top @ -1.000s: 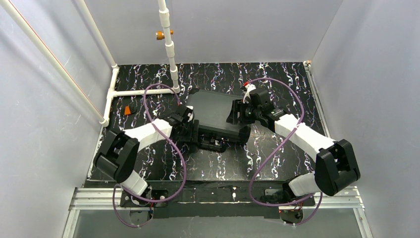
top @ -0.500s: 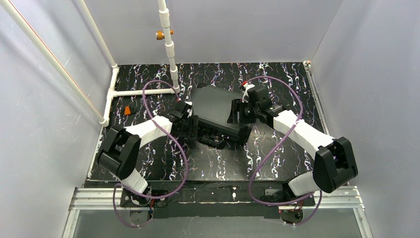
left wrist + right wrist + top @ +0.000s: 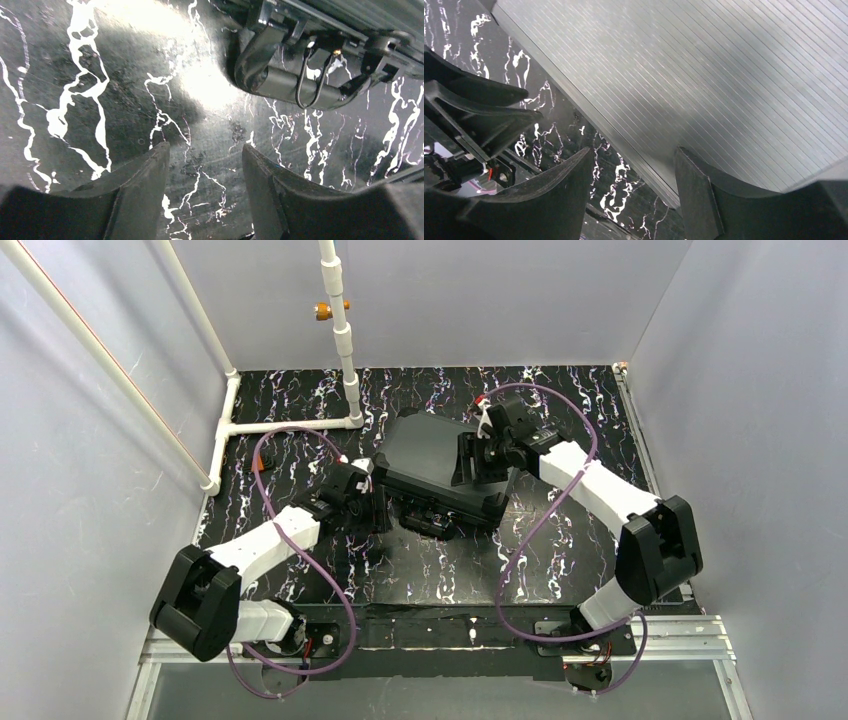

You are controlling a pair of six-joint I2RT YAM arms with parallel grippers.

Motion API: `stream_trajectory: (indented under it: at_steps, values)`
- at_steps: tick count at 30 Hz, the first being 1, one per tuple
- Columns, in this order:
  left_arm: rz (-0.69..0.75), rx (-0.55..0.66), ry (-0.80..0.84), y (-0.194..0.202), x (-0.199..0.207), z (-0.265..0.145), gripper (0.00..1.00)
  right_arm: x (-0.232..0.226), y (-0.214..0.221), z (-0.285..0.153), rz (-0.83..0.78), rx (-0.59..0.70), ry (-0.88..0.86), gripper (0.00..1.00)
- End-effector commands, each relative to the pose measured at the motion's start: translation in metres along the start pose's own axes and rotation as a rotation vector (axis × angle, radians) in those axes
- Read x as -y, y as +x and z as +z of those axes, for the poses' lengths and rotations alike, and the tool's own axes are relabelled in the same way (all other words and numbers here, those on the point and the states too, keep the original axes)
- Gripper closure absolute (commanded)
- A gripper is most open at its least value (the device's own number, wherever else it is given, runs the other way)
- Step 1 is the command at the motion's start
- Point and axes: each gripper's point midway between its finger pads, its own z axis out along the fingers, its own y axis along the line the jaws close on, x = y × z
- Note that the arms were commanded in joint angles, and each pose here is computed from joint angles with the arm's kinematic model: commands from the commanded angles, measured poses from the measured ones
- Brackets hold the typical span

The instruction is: Pack up texas hold em set

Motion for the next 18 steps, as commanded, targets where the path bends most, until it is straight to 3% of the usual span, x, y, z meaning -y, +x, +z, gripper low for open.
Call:
stream_trajectory:
  at_steps: [1,7,13,18]
  values:
    - [-0.056,-0.003,0.099,0.007,0.018,-0.003,0.51,-0.020,-0.004,0.005,-0.006,-0.042,-0.061,0.32]
    - [-0.085,-0.011,0.167,0.013,0.033,0.004,0.60,-0.035,-0.010,0.020,-0.012,-0.058,-0.138,0.40]
    - [-0.098,-0.022,0.201,0.019,0.042,0.014,0.69,-0.034,0.000,0.039,-0.005,-0.086,-0.179,0.55]
    - [-0.097,-0.031,0.214,0.021,0.049,0.023,0.74,-0.036,0.008,0.053,0.004,-0.112,-0.223,0.57]
